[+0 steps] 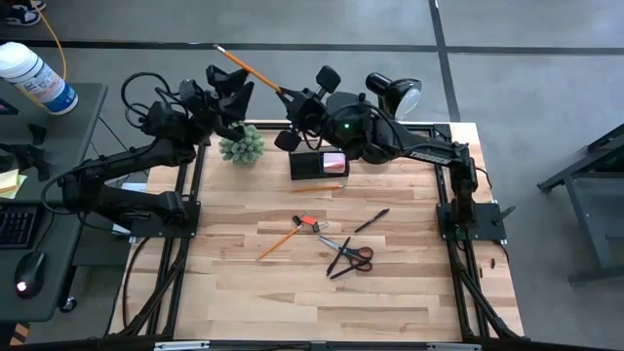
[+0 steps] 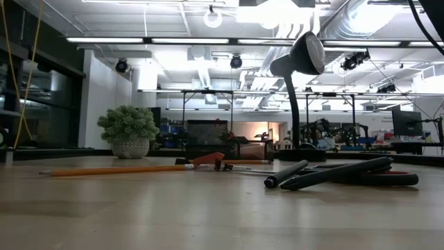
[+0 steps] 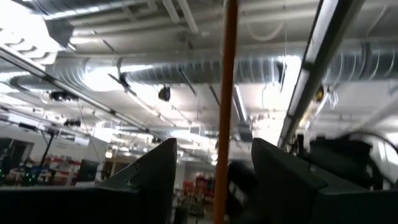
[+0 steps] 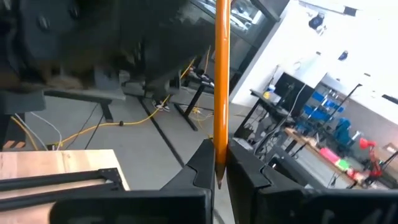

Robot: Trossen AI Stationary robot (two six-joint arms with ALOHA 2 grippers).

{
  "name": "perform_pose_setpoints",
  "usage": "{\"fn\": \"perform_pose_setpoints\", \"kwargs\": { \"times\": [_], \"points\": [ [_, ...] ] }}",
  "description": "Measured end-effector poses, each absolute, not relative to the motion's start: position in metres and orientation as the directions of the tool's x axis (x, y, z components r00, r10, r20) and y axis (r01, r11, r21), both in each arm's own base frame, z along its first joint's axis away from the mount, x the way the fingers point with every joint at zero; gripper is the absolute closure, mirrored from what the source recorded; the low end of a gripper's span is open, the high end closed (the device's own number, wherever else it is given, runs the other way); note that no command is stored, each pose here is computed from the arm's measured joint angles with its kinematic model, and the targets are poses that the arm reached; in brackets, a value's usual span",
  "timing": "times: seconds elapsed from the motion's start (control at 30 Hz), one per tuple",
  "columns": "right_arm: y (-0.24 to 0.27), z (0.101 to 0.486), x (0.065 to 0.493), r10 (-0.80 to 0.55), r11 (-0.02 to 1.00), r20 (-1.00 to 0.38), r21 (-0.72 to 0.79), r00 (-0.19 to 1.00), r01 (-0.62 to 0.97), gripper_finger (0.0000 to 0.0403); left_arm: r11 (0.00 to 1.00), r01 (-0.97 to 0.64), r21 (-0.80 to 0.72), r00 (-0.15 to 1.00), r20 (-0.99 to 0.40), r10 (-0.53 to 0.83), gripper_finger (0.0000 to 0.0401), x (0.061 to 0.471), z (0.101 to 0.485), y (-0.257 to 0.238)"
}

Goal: Pick and place office supplies into organizer
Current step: Put the bottom right yellow pencil into the black desk organizer

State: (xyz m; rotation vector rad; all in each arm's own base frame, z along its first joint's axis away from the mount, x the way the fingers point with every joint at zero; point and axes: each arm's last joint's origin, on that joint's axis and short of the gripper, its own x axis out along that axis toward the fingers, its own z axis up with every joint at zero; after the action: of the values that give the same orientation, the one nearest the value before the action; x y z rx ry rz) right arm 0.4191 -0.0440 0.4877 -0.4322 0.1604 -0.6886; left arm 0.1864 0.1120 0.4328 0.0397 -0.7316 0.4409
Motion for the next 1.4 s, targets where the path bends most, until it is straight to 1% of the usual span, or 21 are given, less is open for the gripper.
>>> {"fn": "perform_pose_setpoints", "kwargs": {
  "times": [0.1,0.3,0.43,0.53,1.1,1.17,1.23,1.4],
  "points": [
    [-0.045,0.485,0.419,-0.646,0.697,-0.023,-0.425,0.763,0.578,0.0391,0.914,-0.387,-0.123,0.629,0.689,0.359,0.0203,0.184,0.436,0.11],
    [-0.044,0.484,0.419,-0.631,0.709,-0.031,-0.427,0.775,0.56,0.0391,0.927,-0.359,-0.106,0.642,0.694,0.328,0.0203,0.184,0.437,0.109],
    [-0.042,0.48,0.42,-0.573,0.757,-0.071,-0.429,0.817,0.493,0.0391,0.927,-0.354,-0.126,0.636,0.694,0.337,0.0203,0.184,0.437,0.11],
    [-0.042,0.476,0.421,-0.57,0.771,-0.104,-0.41,0.815,0.487,0.0391,0.927,-0.353,-0.125,0.634,0.697,0.335,0.0203,0.183,0.437,0.109],
    [-0.045,0.472,0.421,-0.615,0.741,-0.128,-0.429,0.778,0.516,0.0391,0.925,-0.358,-0.13,0.63,0.697,0.342,0.0204,0.183,0.437,0.11],
    [-0.045,0.471,0.421,-0.615,0.741,-0.129,-0.43,0.778,0.515,0.0391,0.924,-0.359,-0.132,0.636,0.69,0.346,0.0212,0.184,0.436,0.11],
    [-0.045,0.471,0.421,-0.615,0.742,-0.134,-0.432,0.777,0.513,0.0391,0.923,-0.36,-0.133,0.643,0.682,0.349,0.0229,0.185,0.435,0.11],
    [-0.045,0.471,0.421,-0.615,0.742,-0.134,-0.431,0.777,0.513,0.0391,0.919,-0.376,-0.117,0.642,0.682,0.35,0.0299,0.185,0.435,0.11]
  ]
}}
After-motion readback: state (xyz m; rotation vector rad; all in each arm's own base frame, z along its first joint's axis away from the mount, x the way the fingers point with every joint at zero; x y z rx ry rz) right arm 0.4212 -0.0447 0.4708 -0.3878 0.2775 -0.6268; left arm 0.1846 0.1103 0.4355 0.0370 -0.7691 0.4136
